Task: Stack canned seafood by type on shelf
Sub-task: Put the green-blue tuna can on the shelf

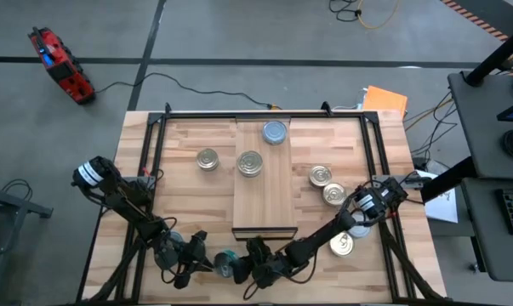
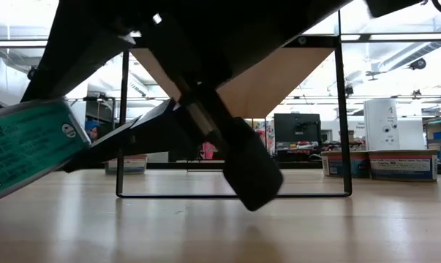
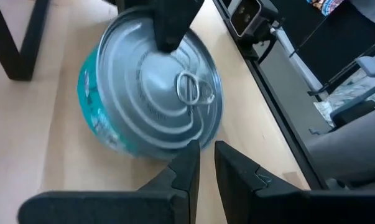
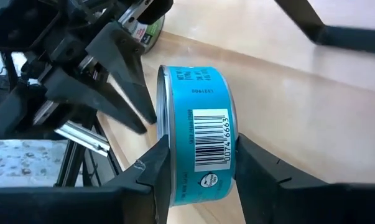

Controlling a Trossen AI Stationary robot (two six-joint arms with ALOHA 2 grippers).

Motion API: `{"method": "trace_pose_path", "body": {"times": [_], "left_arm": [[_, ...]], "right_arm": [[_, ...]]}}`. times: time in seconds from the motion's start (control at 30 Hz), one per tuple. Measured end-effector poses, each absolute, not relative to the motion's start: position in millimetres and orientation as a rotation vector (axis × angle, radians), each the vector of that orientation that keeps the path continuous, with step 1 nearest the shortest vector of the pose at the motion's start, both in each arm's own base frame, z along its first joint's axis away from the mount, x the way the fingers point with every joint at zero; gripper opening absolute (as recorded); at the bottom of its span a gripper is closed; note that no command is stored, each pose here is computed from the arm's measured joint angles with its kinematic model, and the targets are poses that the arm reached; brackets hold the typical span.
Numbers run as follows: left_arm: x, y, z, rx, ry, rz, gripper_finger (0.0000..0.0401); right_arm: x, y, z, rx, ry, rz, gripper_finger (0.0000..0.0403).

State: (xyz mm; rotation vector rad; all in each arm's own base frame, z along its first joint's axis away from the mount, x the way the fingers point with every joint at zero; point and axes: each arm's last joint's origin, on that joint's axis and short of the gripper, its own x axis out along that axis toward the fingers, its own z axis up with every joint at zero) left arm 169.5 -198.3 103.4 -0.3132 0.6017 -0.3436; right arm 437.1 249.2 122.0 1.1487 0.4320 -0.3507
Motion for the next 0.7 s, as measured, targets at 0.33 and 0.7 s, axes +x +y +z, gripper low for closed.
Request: {"method": "trace_pose_path", "body": {"times": [0.33, 0.7], "left_arm": [[166.7, -198.8, 117.9, -0.368, 0.619, -0.431, 0.0036], [161.2, -192.3, 150.5, -0.378, 0.557, -0.473, 0.0036]], "right_arm": [[429.7, 272.5, 133.9, 1.133, 0.441, -0.308, 0.0128], [431.1, 285.6, 202.6, 1.022, 0.663, -0.314, 0.0128]]}}
